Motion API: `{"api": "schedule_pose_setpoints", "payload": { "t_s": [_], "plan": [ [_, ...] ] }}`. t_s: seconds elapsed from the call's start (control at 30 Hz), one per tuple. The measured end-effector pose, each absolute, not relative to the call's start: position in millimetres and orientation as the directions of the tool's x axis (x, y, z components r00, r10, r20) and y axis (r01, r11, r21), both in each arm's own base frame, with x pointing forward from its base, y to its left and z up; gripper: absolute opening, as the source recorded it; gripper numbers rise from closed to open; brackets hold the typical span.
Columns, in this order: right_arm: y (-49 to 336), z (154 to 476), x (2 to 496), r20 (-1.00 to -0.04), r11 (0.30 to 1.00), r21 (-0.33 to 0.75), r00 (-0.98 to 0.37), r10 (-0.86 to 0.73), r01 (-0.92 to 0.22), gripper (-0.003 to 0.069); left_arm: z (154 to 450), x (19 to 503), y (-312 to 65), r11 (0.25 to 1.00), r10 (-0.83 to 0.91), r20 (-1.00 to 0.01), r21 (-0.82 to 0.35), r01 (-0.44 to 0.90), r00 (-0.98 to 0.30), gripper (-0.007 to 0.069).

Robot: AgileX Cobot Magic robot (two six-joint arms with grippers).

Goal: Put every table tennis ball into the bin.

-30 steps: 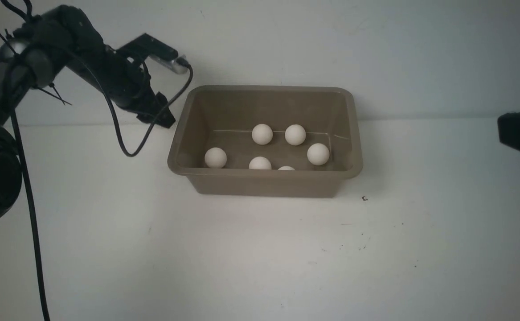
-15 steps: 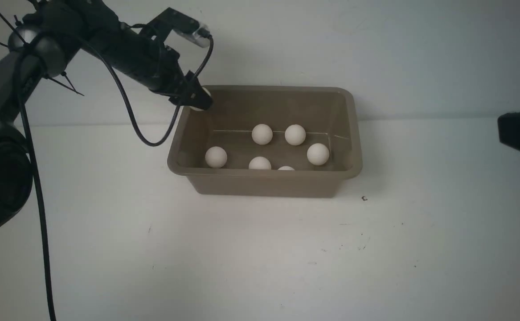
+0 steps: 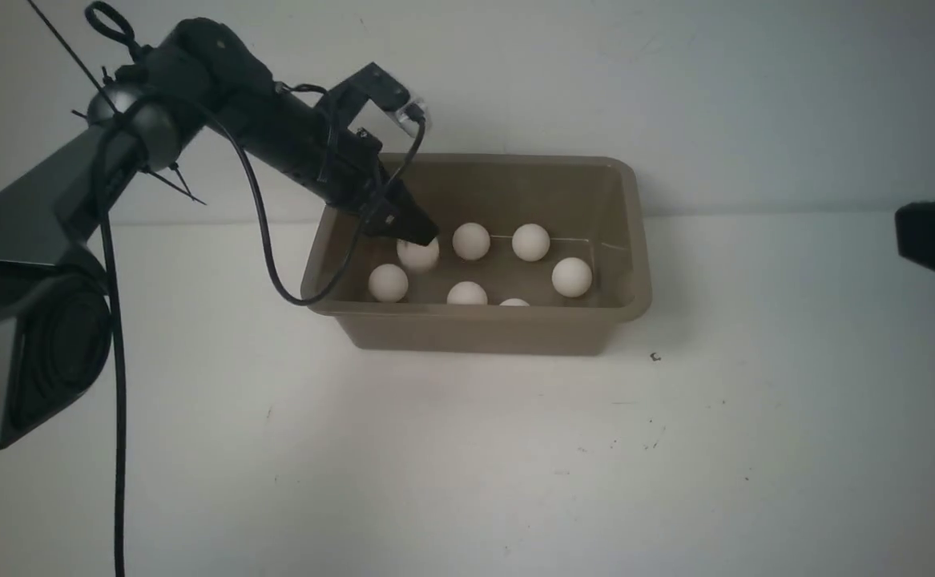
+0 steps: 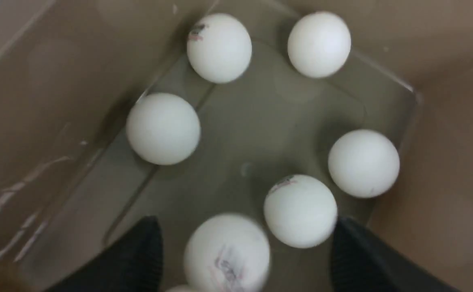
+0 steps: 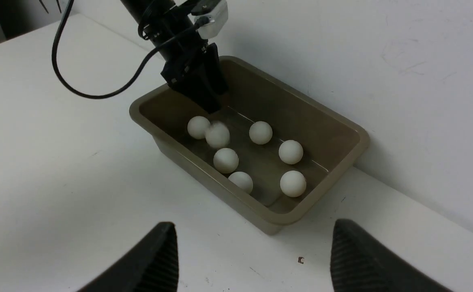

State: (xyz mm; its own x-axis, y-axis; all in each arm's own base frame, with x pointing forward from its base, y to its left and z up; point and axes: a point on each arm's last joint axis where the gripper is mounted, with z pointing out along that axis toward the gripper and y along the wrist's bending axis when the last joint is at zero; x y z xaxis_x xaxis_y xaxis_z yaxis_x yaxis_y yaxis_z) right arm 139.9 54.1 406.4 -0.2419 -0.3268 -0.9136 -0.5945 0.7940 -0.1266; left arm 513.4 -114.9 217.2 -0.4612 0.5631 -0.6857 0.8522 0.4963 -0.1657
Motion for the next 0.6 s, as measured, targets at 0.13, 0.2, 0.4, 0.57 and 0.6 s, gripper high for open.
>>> {"api": "schedule_pose_setpoints", "payload": {
  "t_s": [0.13,0.2,0.4,0.57,0.6],
  "plan": [
    [54,407,140,-0.914,0.796,-0.132,-0.239,-0.328,-0.591,0.0462,238,515,-105,0.547,0.55,-0.686,-0.135,0.826,-0.476,0.0542],
    [52,407,141,-0.911,0.801,-0.155,-0.23,-0.342,-0.578,0.0462,260,514,-93,0.59,0.55,-0.688,-0.081,0.803,-0.473,0.054],
    [42,414,133,-0.89,0.815,-0.282,-0.18,-0.419,-0.506,0.0462,319,506,-56,0.67,0.5,-0.745,0.01,0.742,-0.441,0.0498],
    [29,422,108,-0.896,0.866,-0.314,-0.179,-0.405,-0.389,0.0462,328,503,-51,0.674,0.476,-0.765,0.002,0.738,-0.433,0.0478],
    [28,422,105,-0.898,0.873,-0.313,-0.182,-0.4,-0.374,0.0462,328,503,-52,0.672,0.476,-0.765,-0.001,0.74,-0.433,0.0478]
  ]
}}
